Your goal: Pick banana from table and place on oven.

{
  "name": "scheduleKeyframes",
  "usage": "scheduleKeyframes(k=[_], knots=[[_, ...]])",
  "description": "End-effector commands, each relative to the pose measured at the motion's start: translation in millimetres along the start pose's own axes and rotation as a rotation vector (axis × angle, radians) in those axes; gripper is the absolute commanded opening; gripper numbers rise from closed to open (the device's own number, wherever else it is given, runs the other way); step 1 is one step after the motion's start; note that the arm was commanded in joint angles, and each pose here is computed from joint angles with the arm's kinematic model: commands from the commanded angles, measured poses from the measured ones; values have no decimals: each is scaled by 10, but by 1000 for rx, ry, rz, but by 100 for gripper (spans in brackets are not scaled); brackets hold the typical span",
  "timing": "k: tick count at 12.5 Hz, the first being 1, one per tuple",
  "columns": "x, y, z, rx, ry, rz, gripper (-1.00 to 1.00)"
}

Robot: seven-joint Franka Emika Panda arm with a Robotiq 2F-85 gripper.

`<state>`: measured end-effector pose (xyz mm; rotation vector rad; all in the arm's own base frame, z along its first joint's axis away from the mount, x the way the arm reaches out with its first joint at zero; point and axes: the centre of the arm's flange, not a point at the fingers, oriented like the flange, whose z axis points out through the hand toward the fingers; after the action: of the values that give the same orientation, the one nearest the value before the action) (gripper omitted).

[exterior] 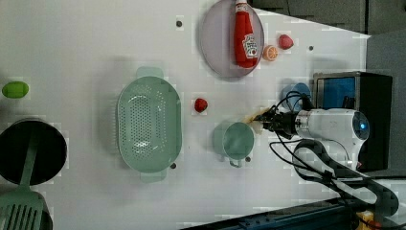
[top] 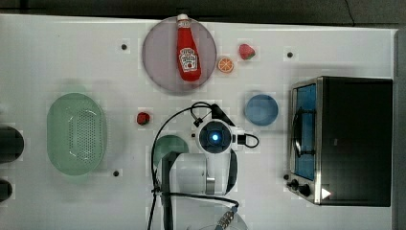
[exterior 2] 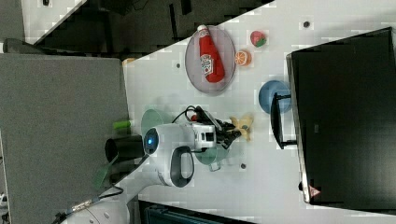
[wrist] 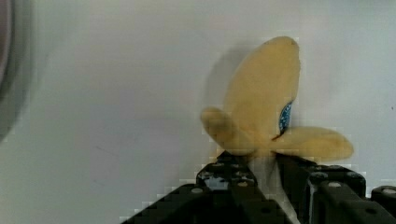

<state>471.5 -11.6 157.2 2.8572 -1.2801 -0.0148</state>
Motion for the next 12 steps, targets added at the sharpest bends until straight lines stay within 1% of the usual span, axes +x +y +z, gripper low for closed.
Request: scheduleKeyframes(k=[1, 2, 3, 5, 10, 12], knots=[[219, -170, -809, 98, 90, 65, -58], [247, -203, -1110, 109, 100, 64, -58], [261, -221, -1441, 106, 99, 64, -58], [247, -213, -2148, 77, 76, 63, -58], [158, -59, -3766, -11, 2, 74, -58], [247, 4, -4208, -5, 4, 95, -58]])
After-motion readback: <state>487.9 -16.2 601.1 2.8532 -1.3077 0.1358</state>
